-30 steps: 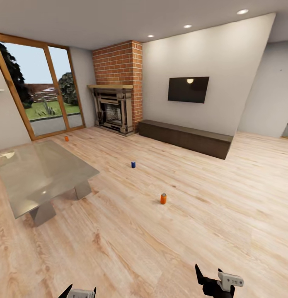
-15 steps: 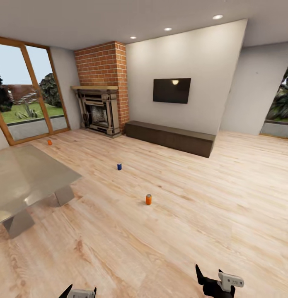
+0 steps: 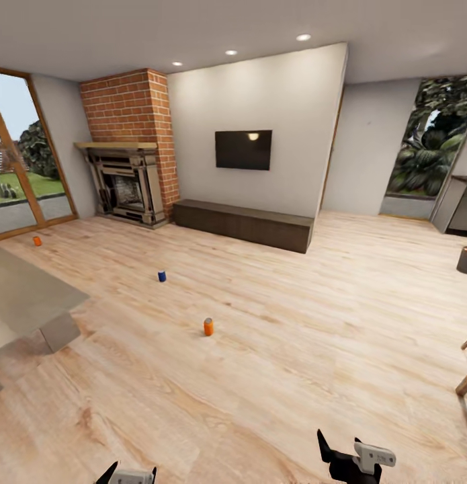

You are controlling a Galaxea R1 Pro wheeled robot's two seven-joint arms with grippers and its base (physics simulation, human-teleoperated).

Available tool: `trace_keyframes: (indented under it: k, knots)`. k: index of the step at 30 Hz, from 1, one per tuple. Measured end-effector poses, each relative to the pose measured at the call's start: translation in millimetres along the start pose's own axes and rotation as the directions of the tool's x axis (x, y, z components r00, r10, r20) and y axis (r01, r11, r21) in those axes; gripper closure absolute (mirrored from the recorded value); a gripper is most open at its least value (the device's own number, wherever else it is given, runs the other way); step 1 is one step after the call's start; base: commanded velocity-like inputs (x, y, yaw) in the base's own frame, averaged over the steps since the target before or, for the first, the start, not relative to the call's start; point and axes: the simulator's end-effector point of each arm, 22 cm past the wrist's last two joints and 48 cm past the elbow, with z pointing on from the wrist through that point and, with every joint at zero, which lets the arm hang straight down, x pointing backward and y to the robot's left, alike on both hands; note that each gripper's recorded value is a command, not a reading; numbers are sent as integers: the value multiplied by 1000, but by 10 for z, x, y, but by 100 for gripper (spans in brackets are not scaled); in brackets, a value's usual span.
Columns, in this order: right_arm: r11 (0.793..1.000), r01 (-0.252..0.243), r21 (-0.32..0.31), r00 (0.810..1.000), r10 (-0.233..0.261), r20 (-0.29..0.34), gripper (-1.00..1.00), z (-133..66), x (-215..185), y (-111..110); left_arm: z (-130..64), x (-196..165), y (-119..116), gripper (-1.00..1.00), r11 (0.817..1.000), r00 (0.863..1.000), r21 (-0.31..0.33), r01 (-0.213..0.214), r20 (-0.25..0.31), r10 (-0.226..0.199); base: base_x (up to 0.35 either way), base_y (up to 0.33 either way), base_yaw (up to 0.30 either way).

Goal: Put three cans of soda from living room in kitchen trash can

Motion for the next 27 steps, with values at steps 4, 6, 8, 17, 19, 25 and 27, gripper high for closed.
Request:
trace_keyframes:
  k: [4,6,8,17,19,25,27]
  knots:
    - [1000,0,-1,1000,0,2,-100,-1,-11,2,-1,-12,2,-100,1000,1000,-1,0,3,0,0,-276,-227]
    - [1000,0,0,1000,0,4,-100,-1,-17,1,-1,-18,4,-100,1000,1000,-1,0,4,0,0,-276,-227]
    - [1000,-1,0,1000,1,5,-100,-2,-24,0,-1,-24,4,-100,1000,1000,-1,0,6,0,0,-276,-206]
    - [1000,1,-1,1000,-1,10,-100,-2,-34,2,-1,-23,8,-100,1000,1000,-3,1,6,-1,0,-265,-102]
    - [1000,-1,0,1000,1,7,-100,-1,-23,-5,-1,-15,12,-100,1000,1000,-4,2,4,-2,0,-111,-109]
    - [1000,-24,9,1000,24,-1,-100,1,3,-50,1,17,20,-100,1000,1000,-5,2,-4,-2,57,42,-113]
    - [999,-30,11,1000,30,-4,-100,2,13,-61,1,29,22,-100,1000,1000,-5,2,-7,-2,119,219,-114]
